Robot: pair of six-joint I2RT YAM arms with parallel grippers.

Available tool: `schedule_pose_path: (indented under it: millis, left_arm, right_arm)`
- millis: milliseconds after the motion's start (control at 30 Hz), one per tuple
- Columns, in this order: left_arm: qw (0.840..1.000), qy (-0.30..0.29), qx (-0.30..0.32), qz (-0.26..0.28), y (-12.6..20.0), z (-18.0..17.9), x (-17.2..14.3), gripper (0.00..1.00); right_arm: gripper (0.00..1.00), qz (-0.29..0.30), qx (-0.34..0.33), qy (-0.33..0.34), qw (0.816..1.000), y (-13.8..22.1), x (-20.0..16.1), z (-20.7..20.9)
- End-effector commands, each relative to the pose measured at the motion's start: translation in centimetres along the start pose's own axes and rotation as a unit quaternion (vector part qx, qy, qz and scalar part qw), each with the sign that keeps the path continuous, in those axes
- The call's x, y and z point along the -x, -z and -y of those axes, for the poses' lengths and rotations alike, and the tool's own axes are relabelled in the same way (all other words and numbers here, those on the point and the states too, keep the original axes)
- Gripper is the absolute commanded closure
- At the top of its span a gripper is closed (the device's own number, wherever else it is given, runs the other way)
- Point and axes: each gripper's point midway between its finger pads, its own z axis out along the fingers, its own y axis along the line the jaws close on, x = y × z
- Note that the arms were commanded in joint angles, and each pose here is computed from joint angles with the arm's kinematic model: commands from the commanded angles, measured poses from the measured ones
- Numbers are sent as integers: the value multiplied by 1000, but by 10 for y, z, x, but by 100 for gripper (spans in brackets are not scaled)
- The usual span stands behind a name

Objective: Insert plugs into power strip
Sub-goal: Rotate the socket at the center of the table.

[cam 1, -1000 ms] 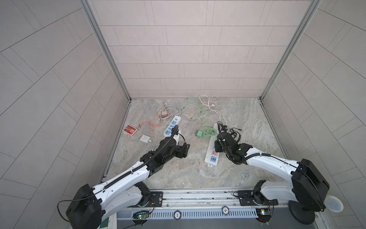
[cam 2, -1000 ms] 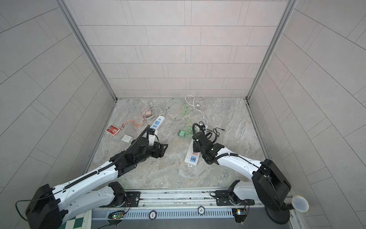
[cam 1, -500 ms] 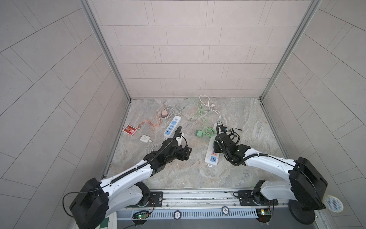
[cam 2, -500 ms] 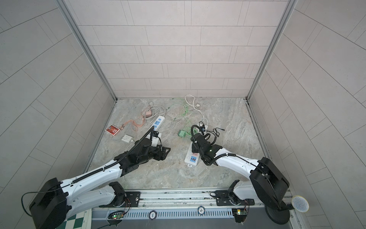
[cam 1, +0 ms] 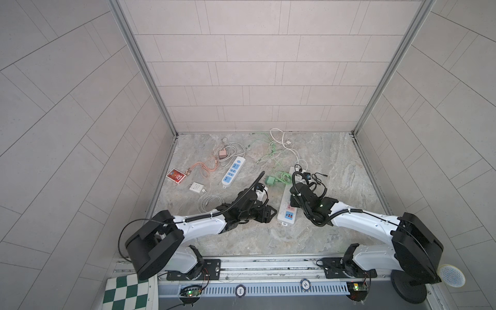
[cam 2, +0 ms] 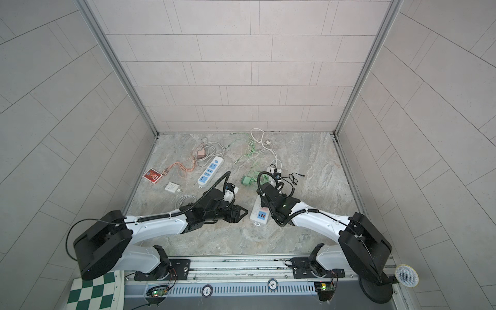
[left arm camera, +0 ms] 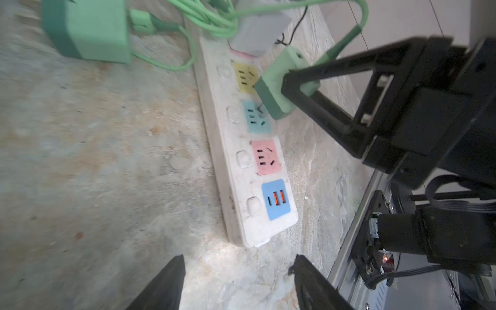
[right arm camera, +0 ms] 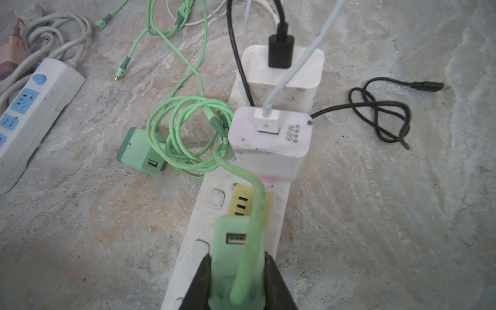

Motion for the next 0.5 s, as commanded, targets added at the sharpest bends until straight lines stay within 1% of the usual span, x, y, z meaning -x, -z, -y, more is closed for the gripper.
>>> schedule_pose_path:
  millis: [0, 100, 233, 367, 467]
  left_arm:
    - [999, -2, -44, 15, -13, 28, 12, 32]
    - [999, -5, -48, 3, -24, 34, 5, 32]
    - [999, -13, -48, -14, -34, 39, 2, 33]
    - [999, -6, -22, -34, -41, 34, -1, 33]
    - [999, 5, 3, -47, -45, 26, -5, 33]
  right_arm:
    - [100, -27, -54, 14, 998, -2, -20, 27]
    - [100, -32, -48, 11, 998, -3, -22, 24]
    - [100, -29, -40, 18, 999, 4, -16, 22]
    - [100, -5, -19, 28, 999, 18, -1, 18]
    - [100, 12, -6, 23, 1000, 29, 8, 19]
